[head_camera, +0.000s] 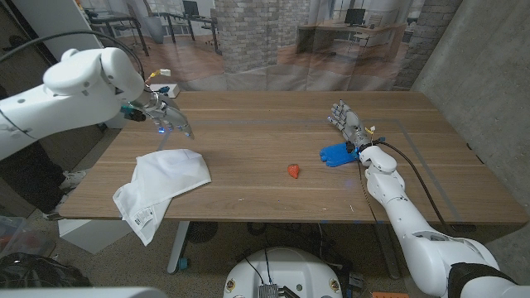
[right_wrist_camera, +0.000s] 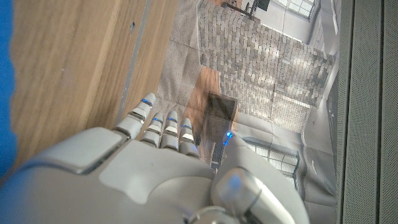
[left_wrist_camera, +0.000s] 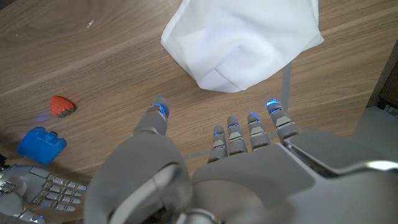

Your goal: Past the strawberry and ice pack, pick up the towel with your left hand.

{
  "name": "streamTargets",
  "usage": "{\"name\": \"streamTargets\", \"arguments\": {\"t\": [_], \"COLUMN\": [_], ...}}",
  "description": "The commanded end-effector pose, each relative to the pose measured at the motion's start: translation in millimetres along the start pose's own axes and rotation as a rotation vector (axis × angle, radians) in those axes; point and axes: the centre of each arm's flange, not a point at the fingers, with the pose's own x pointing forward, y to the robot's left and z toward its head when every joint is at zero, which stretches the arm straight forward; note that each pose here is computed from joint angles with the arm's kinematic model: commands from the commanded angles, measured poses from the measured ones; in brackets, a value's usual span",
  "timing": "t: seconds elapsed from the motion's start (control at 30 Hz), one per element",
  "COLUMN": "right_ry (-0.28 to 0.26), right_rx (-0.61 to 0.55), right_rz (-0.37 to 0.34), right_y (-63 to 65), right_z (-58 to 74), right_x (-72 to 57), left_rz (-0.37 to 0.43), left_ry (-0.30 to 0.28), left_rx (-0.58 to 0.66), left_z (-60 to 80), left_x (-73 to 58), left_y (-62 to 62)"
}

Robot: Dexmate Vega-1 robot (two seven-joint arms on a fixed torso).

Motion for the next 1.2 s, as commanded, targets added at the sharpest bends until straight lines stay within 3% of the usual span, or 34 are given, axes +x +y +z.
{"name": "streamTargets", "arguments": {"t": [0.03,0.4,1.2], "right_ry": [0.003,-0.001,-0.007], "right_rx": [0.001,0.000,0.003], "right_rz": [0.006,0.008,0.008], "right_y": [-0.5,-2.3,-0.8], "right_z": [-2.7,-3.9,-8.0], "right_x": [5.7,8.6,5.5], "left_rz": [0.009,0.055,0.022], "left_ry": [0.118,0.208,0.299], "left_rx": [0.095,0.187,0.269], "left_z": [13.0,25.6,31.4], "left_x": [2.4,6.5,13.2], "left_y": [-9.8,-20.8,-43.6]}}
